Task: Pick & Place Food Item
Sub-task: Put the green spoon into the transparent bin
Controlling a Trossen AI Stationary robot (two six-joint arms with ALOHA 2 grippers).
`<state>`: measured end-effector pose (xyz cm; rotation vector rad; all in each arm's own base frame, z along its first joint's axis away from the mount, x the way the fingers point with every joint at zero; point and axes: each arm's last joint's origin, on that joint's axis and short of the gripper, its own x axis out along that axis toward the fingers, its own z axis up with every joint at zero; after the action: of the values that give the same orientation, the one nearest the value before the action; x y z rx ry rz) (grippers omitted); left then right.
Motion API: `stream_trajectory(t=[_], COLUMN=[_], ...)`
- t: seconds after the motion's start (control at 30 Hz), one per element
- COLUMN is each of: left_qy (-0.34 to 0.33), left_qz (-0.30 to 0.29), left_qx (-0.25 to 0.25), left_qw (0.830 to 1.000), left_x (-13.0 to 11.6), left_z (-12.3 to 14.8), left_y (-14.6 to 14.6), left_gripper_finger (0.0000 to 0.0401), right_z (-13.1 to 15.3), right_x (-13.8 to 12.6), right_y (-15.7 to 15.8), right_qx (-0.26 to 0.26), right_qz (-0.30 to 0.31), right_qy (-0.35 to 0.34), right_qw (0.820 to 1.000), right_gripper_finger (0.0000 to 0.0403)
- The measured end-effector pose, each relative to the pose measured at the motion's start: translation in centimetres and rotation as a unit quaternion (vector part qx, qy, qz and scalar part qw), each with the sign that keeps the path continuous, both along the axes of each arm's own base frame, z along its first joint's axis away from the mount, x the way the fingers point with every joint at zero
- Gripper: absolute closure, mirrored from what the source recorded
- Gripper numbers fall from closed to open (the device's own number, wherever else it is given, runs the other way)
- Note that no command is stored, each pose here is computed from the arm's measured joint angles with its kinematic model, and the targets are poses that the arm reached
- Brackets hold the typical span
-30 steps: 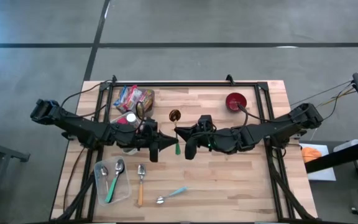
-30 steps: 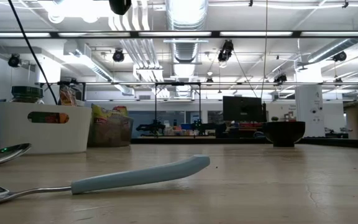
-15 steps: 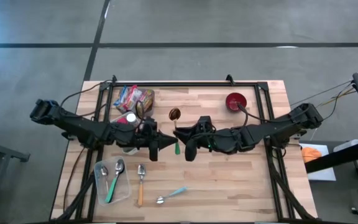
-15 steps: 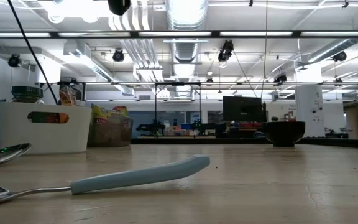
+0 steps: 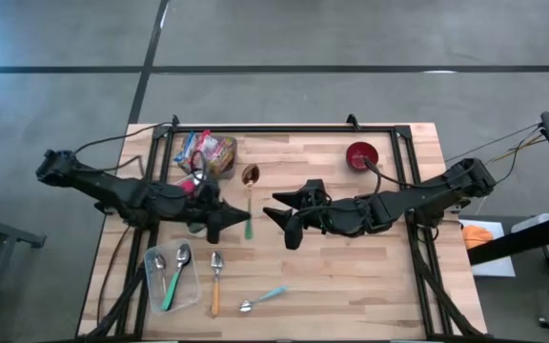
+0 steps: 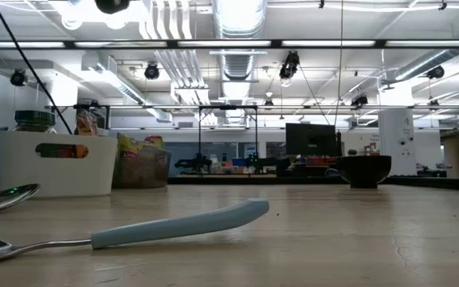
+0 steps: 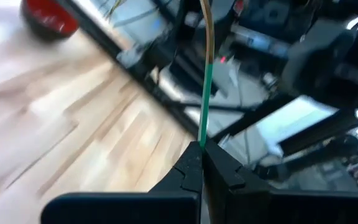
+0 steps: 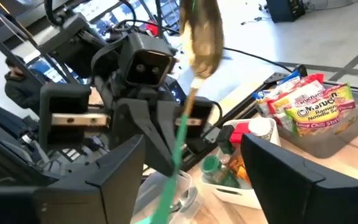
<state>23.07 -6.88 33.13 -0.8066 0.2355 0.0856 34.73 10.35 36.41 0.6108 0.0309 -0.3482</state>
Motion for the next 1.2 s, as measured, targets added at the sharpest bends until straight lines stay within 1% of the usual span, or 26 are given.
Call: stream_trajectory(t=[0.1,0.2,0.3,0.37,0.47,0.63,0.73,0.93,1.07,1.13,1.2], left_qy=[0.053,0.114,0.166,0.203,0.258,0.340,0.367,0.411,0.433,0.438,0.446], left_qz=[-0.008,-0.010,-0.009,-0.004,-0.007,-0.001,0.008,0.038,0.047,0.054,0.068], left_qx=[-0.017,-0.055,-0.100,-0.135,-0.164,-0.201,-0.224,-0.244,-0.232,-0.224,-0.219], left_qw=[0.998,0.992,0.981,0.970,0.952,0.919,0.903,0.878,0.869,0.869,0.865], left_x=[-2.3,-4.7,-6.8,-8.0,-9.4,-11.7,-12.8,-14.2,-14.3,-14.1,-14.0], left_z=[-0.1,-0.5,-1.0,-1.4,-2.2,-3.5,-4.0,-5.4,-6.4,-6.8,-7.1], left_y=[-0.1,-0.2,-0.6,-1.1,-2.4,-4.7,-6.2,-8.7,-9.9,-10.1,-10.3], left_gripper_finger=[0.0401,0.0401,0.0401,0.0401,0.0401,0.0401,0.0401,0.0401,0.0401,0.0401,0.0401], right_z=[-0.2,-0.6,-1.0,-1.3,-1.3,-1.3,-1.4,-1.4,-1.4,-1.4,-1.4], right_x=[-0.1,-0.4,-0.6,-0.7,-0.7,-0.7,-0.8,-0.8,-0.8,-0.8,-0.8], right_y=[0.0,-0.1,-0.2,-0.2,-0.3,-0.3,-0.3,-0.3,-0.3,-0.3,-0.3], right_qx=[-0.005,-0.008,-0.004,-0.002,-0.003,-0.003,-0.005,-0.008,-0.010,-0.010,-0.009], right_qz=[0.000,-0.001,-0.004,-0.006,-0.006,-0.006,-0.007,-0.006,-0.006,-0.006,-0.006], right_qy=[0.015,0.040,0.064,0.074,0.079,0.079,0.083,0.087,0.087,0.087,0.087], right_qw=[1.000,0.999,0.998,0.997,0.997,0.997,0.996,0.996,0.996,0.996,0.996], right_gripper_finger=[0.0133,0.0132,0.0132,0.0132,0.0131,0.0131,0.0131,0.0131,0.0131,0.0131,0.0131])
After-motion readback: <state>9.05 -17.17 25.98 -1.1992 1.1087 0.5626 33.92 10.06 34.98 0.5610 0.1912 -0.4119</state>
